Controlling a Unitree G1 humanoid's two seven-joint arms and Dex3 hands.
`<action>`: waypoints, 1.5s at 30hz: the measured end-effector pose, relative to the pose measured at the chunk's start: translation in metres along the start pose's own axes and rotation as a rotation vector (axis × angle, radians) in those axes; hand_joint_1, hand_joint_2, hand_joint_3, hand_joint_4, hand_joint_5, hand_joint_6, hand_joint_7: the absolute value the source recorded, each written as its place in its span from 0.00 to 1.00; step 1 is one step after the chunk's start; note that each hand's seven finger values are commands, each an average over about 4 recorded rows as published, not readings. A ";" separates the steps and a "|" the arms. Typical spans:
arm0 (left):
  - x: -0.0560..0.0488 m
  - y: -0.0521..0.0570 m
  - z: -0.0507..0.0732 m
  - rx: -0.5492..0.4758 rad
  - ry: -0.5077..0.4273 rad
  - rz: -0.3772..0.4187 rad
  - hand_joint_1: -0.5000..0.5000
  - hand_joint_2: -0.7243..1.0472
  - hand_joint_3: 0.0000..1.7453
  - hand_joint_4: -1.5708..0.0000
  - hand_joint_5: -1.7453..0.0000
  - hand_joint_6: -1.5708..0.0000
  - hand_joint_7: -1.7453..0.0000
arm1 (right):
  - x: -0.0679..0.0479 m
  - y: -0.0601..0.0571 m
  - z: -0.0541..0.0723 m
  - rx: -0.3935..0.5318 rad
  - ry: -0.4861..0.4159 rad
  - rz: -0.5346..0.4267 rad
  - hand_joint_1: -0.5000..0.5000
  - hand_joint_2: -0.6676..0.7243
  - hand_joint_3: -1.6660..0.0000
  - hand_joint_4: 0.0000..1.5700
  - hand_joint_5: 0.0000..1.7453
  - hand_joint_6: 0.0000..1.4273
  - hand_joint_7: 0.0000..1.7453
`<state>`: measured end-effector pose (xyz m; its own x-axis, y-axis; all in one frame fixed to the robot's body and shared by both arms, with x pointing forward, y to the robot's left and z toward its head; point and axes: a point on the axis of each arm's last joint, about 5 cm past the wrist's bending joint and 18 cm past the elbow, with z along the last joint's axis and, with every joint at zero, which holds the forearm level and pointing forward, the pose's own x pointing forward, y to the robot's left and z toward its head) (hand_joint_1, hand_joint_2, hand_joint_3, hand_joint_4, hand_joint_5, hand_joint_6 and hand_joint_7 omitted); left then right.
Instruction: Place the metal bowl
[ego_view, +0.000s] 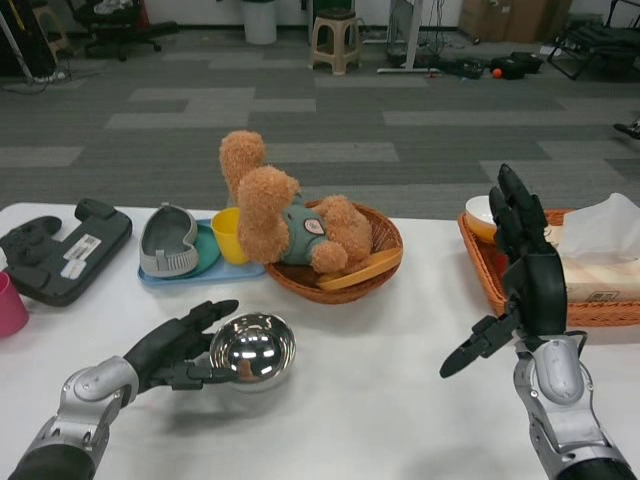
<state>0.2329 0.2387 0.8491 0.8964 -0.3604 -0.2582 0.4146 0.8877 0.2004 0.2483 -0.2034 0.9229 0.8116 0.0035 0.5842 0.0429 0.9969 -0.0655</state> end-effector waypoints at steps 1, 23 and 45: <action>0.000 0.000 -0.001 -0.008 0.000 0.007 0.00 0.60 0.05 1.00 0.59 1.00 0.94 | 0.000 0.000 0.000 0.000 0.000 0.000 0.29 1.00 1.00 0.00 0.00 0.00 0.06; -0.009 -0.005 -0.013 -0.381 -0.289 0.240 0.00 0.05 0.05 1.00 0.71 1.00 1.00 | 0.000 0.001 0.001 0.003 -0.005 0.003 0.30 1.00 1.00 0.00 0.00 0.00 0.08; -0.005 0.029 0.088 -0.243 -0.816 0.324 0.00 0.00 0.05 1.00 0.82 1.00 1.00 | 0.000 0.002 0.001 0.006 -0.009 0.008 0.29 1.00 1.00 0.00 0.00 0.00 0.06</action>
<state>0.2542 0.2414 0.9401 0.8344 -0.0917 0.5434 0.1613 0.9835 -0.0818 0.2481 -0.2016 0.9239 0.8068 0.0117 0.5907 0.0331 0.9973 -0.0650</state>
